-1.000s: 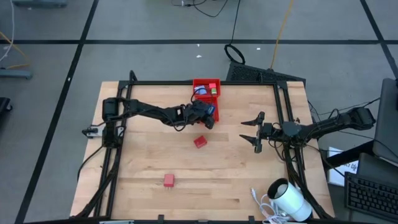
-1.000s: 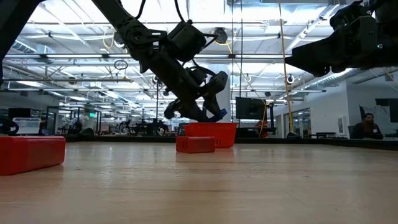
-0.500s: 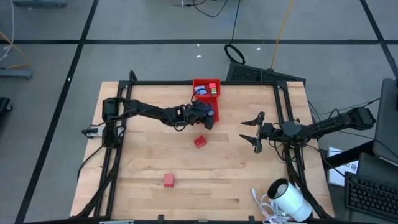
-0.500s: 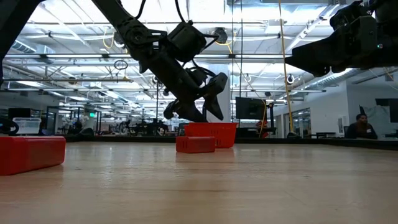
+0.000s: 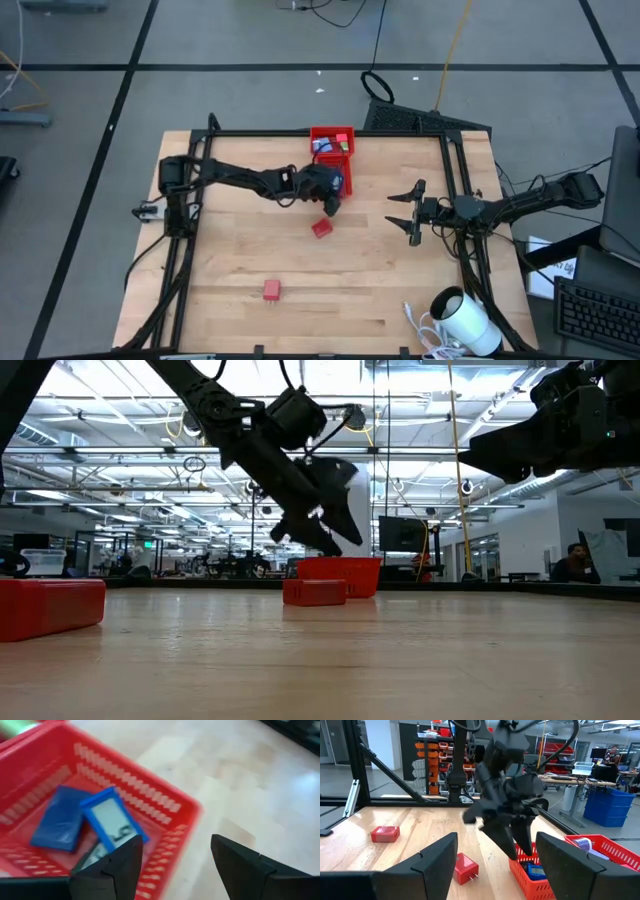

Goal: Pick & Place Office items
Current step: Put the bottom red charger adapter into the top red bin

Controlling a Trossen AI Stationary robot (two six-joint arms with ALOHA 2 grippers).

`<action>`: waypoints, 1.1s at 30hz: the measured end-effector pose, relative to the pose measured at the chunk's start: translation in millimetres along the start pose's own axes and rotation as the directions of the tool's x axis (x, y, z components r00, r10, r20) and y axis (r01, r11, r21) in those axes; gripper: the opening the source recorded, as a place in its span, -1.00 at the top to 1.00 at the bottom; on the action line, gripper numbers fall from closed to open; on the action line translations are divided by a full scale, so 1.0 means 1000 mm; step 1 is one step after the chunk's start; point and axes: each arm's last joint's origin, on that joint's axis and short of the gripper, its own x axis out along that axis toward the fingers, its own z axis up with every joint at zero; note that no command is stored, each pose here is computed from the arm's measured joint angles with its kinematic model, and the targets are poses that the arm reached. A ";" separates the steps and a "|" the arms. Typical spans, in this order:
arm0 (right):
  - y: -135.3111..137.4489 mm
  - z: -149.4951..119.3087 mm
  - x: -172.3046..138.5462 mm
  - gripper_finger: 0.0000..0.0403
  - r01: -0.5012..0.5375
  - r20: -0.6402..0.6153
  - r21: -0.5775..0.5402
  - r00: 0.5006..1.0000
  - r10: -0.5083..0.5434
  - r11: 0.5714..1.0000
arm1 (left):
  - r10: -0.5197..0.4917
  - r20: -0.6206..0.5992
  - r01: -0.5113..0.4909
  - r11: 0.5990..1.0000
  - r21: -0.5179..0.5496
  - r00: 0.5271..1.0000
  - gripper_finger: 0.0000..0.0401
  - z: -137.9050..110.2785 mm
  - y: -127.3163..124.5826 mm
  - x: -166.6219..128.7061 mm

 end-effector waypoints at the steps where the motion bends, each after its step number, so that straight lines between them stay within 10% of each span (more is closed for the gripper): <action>1: 0.000 0.000 0.000 -0.31 0.000 0.000 0.000 1.000 0.000 1.000 | -0.029 -0.010 0.029 1.000 0.011 1.000 -0.19 0.003 0.000 -0.005; 16: 0.000 0.000 0.000 -0.31 0.000 -0.001 0.000 1.000 0.000 1.000 | -0.244 0.055 0.208 0.907 0.367 0.968 -0.19 0.031 -0.058 -0.121; 33: 0.000 0.000 0.000 -0.31 0.000 0.000 0.000 1.000 0.000 1.000 | -0.586 0.113 0.393 0.660 0.640 0.802 -0.19 -0.027 -0.130 -0.203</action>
